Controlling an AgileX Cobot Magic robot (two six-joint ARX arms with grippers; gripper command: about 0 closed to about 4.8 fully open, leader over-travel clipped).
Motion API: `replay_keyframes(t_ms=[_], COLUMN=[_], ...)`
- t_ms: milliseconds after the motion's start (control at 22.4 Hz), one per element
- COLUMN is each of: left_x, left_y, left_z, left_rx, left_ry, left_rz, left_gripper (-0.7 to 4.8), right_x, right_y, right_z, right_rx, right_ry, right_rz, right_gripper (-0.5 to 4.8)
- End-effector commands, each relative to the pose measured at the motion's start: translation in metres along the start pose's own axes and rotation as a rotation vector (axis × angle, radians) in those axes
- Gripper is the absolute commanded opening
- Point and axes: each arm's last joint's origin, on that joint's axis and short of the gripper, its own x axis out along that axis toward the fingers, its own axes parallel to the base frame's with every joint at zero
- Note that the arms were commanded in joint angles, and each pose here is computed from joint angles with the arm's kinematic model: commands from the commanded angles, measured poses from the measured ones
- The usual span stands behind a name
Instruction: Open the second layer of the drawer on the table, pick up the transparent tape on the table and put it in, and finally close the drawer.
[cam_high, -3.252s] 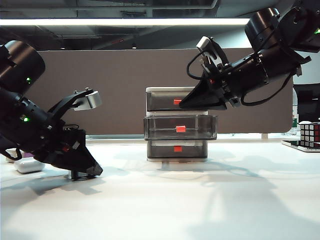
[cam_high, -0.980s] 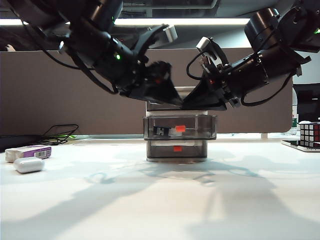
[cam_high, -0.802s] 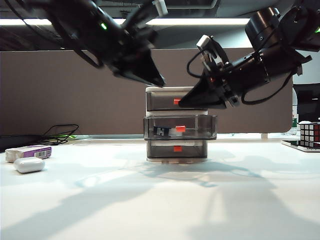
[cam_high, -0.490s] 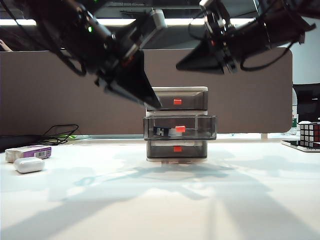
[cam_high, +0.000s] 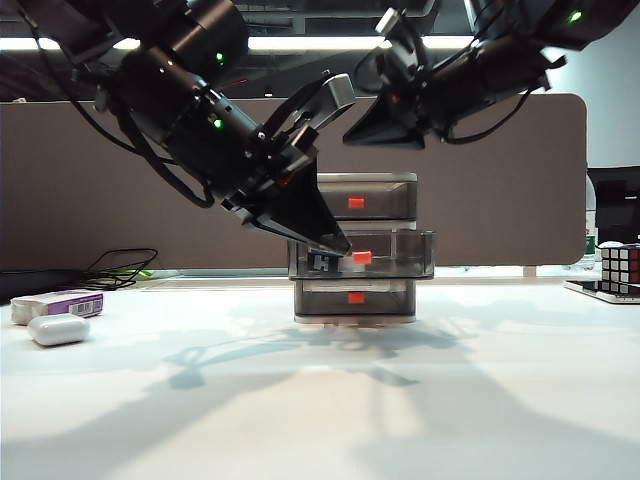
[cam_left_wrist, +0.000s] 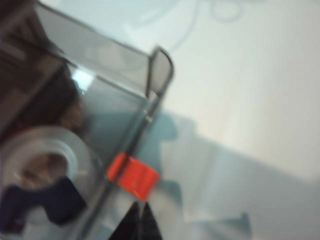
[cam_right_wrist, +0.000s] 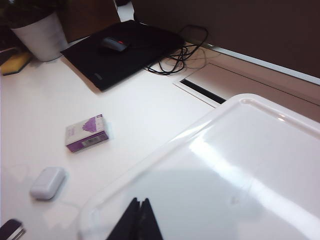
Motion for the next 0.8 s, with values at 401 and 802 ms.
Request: replay_keyframes(t_ms=[401,802], left_x=[0.018,0.023], left_y=[0.015,0.024], left_z=[-0.002,0.003], left_rx=[0.028,0.016], left_ry=[-0.068,-0.141], left_rz=[0.11,0.274], left_gripper=[-0.05,-0.05], right_x=[0.021,0.025], right_y=[-0.016,-0.019], right_z=[-0.015,-0.026], right_rx=[0.025,0.056], right_ry=[0.04,0.097], right_rz=[-0.031,-0.048], right_gripper=[-0.05,-0.05])
